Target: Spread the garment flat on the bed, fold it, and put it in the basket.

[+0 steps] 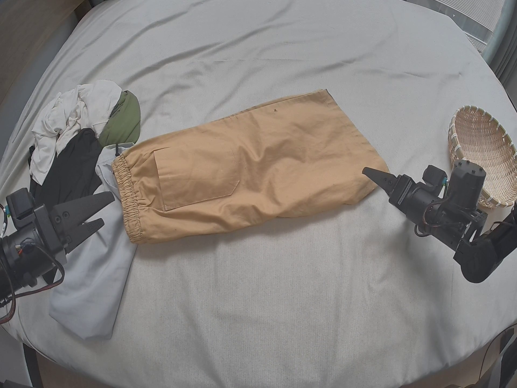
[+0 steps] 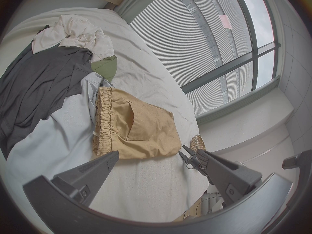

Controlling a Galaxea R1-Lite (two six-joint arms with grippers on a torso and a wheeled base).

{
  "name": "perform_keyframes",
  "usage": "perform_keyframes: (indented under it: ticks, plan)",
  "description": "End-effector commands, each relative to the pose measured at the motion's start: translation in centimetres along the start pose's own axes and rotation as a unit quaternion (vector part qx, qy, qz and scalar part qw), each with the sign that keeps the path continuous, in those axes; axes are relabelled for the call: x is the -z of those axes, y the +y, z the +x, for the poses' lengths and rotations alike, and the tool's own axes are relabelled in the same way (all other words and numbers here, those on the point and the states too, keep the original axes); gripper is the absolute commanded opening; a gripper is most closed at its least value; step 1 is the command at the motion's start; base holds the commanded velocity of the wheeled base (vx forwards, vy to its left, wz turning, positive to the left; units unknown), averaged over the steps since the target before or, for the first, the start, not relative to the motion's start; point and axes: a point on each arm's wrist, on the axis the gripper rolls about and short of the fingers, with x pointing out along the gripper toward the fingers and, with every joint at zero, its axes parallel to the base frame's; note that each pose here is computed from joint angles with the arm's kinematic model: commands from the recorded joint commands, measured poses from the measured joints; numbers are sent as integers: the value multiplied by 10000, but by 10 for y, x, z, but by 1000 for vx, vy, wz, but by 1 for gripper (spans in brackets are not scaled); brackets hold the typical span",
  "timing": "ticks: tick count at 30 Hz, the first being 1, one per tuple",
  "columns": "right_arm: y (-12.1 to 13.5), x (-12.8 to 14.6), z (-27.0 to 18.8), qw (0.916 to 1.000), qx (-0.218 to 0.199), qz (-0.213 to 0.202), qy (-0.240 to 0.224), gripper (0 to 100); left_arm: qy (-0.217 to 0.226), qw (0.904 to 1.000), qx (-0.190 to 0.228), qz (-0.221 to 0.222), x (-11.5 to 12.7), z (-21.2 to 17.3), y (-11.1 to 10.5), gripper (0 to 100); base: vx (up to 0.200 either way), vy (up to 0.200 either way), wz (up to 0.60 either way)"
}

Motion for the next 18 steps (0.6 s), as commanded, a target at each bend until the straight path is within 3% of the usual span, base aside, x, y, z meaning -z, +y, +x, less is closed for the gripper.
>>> perform_keyframes:
  ticks: [1, 18]
  plan:
    - [-2, 9, 12, 9999, -46, 10, 98, 100, 19, 10000, 1, -7, 2, 0, 0, 100, 0, 0, 0]
    - [16, 19, 45, 9974, -676, 135, -196, 100, 145, 9999, 24, -27, 4, 6, 1, 100, 0, 0, 0]
